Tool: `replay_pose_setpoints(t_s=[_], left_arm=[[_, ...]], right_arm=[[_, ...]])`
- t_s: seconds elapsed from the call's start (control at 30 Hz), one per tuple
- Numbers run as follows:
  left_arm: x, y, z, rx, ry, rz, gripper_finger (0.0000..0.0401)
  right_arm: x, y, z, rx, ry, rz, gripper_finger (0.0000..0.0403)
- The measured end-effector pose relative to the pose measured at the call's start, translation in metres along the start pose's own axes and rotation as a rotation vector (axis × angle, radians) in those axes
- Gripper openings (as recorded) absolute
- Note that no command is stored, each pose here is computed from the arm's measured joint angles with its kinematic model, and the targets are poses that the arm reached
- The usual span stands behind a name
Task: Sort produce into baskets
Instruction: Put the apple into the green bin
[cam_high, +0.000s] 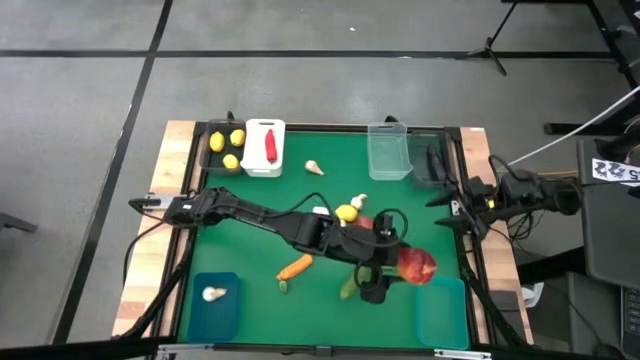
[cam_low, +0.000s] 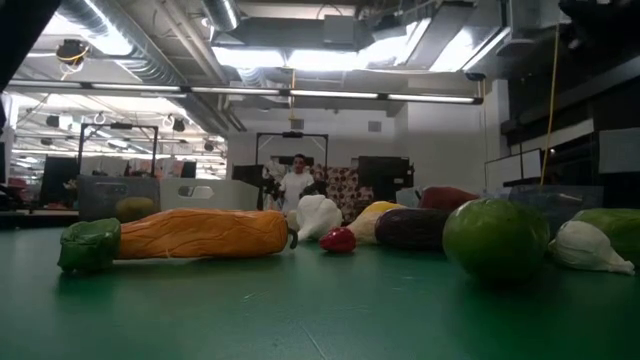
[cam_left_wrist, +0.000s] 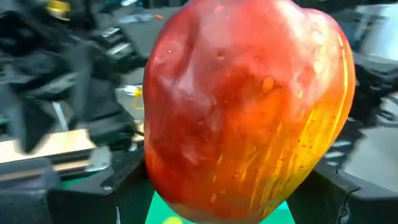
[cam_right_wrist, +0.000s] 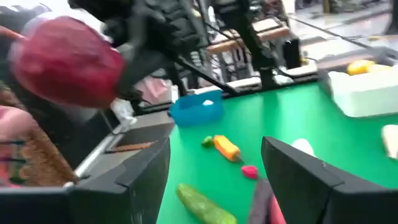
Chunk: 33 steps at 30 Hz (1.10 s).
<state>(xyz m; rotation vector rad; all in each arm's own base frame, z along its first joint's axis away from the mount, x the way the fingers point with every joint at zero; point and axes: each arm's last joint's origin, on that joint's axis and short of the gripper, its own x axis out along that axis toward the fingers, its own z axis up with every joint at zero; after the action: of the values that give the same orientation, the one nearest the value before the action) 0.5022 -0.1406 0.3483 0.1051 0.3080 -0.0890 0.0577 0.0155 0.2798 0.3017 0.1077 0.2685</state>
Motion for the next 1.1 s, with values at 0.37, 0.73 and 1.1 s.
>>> replay_pose_setpoints(t_s=[0.37,0.73,1.1], left_arm=[[0.025,0.045,-0.044,-0.068,0.103,0.107,0.0287],[0.006,0.055,-0.038,0.021,0.212,0.207,0.0287],[-0.108,0.053,0.029,0.016,0.220,0.305,0.0287]], right_arm=[[0.036,0.001,-0.022,-0.161,-0.018,-0.005,0.0252],[0.035,0.000,-0.025,-0.257,0.004,-0.188,0.0252],[0.021,-0.004,-0.028,-0.185,-0.002,-0.188,0.0252]])
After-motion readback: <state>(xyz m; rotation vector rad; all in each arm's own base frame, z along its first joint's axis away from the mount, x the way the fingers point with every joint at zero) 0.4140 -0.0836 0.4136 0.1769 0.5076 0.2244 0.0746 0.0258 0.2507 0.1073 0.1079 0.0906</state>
